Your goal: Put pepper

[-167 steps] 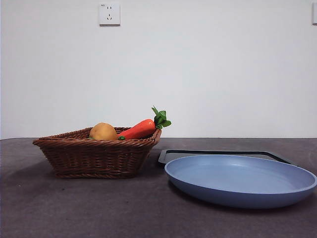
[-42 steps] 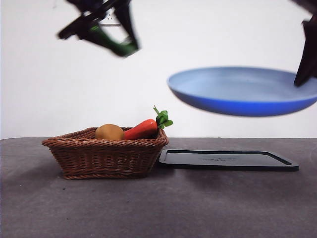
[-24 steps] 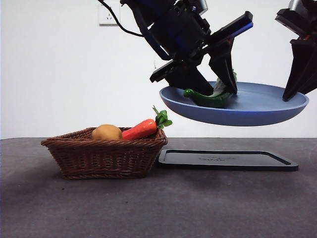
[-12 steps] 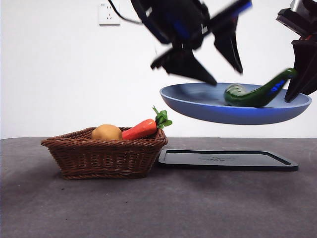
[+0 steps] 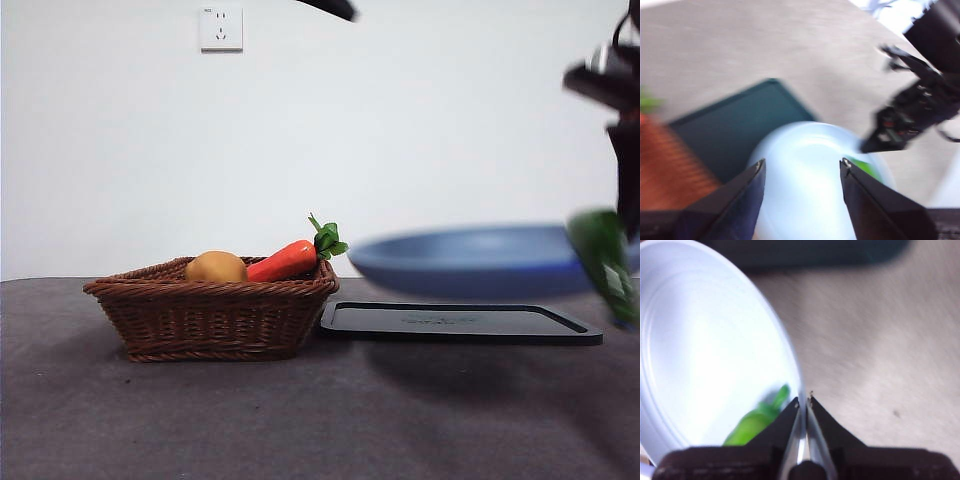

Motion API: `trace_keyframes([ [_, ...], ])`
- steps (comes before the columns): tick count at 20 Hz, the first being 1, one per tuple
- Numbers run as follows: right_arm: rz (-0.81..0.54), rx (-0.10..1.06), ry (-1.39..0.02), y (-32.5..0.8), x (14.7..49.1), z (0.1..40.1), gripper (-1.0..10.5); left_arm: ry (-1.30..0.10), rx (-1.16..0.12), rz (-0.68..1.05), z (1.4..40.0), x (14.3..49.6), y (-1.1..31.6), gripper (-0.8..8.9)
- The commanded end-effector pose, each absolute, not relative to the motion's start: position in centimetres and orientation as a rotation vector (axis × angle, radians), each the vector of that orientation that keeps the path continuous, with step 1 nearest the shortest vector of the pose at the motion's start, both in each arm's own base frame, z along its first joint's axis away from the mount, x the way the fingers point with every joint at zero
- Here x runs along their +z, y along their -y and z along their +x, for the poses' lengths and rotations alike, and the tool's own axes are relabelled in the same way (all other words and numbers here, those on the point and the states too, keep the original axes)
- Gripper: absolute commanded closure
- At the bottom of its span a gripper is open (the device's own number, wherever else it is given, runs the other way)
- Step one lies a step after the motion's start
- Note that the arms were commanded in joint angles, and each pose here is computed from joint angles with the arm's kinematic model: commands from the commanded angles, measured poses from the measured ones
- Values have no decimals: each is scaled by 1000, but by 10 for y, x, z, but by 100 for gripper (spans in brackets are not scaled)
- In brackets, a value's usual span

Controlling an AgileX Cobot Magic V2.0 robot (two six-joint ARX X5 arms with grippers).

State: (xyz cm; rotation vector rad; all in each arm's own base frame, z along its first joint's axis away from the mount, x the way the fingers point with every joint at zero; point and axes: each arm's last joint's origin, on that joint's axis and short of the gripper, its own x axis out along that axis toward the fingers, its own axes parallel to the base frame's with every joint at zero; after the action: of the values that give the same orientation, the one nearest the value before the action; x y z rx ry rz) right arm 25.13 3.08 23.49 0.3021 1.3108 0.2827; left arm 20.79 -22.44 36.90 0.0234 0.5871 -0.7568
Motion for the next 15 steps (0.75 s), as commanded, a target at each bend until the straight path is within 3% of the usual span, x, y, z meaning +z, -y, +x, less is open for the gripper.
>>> trace_keyframes([
  [1, 333, 268, -1306, -28, 231, 262, 944, -577, -691, 101, 204, 376, 212, 551],
  [6, 382, 221, -1315, -21, 223, 277, 944, -615, -633, 135, 193, 385, 186, 551],
  [15, 473, 184, -1276, -9, 233, 334, 945, -650, -638, 150, 184, 386, 179, 551],
])
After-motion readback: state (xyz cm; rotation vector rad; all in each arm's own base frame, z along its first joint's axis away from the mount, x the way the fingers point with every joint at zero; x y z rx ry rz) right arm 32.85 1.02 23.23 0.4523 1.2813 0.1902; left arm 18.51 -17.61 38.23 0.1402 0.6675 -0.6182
